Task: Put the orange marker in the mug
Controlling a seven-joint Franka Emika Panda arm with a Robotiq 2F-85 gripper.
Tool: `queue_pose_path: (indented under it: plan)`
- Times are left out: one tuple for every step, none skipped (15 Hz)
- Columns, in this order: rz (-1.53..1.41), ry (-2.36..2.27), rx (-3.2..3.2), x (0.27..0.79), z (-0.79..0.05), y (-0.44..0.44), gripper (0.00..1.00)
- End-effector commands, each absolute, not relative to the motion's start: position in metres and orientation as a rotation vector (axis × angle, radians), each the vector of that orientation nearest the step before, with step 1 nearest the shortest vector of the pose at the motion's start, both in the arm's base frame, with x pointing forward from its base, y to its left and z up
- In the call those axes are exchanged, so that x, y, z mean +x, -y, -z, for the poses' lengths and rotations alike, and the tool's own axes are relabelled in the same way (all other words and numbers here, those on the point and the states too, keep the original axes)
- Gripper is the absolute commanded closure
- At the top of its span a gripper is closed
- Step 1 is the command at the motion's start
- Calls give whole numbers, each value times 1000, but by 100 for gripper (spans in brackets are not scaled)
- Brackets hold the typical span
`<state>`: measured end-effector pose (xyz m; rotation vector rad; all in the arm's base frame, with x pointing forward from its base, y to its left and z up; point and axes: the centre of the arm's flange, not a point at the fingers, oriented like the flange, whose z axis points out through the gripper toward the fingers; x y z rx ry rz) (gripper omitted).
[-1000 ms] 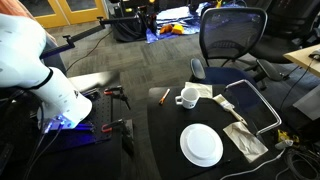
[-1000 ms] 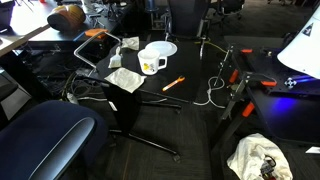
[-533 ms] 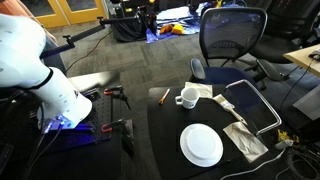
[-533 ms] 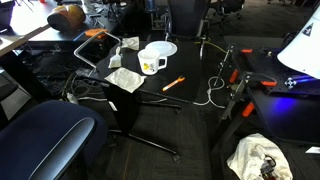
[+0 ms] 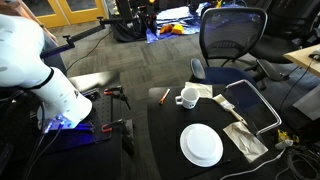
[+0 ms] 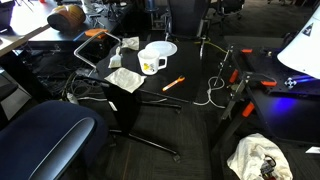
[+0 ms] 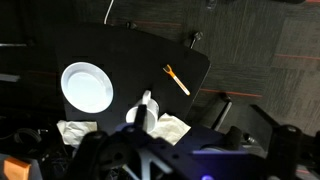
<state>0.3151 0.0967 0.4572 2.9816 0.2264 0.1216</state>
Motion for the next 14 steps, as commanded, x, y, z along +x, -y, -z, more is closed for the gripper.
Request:
queue_pose_path:
  plan:
    - [-148, -431, 2982, 325, -411, -84, 0]
    - [-150, -482, 2969, 327, -399, -80, 0]
    - [-144, -531, 2954, 330, -387, -76, 0]
    - [-140, -588, 2939, 333, -372, -72, 0]
    - [-135, -640, 2925, 336, -362, -71, 0]
    - [-131, -686, 2913, 341, -354, -72, 0]
    - [-122, -733, 2907, 346, -346, -73, 0]
    - [-102, -768, 2908, 350, -336, -76, 0]
    - [-70, -789, 2919, 352, -326, -77, 0]
    - [-27, -769, 2930, 353, -317, -77, 0]
    - [36, -735, 2936, 352, -310, -75, 0]
    - [-17, -736, 2930, 352, -331, -79, 0]
    - [22, -738, 2934, 352, -321, -78, 0]
    - [46, -739, 2935, 352, -316, -78, 0]
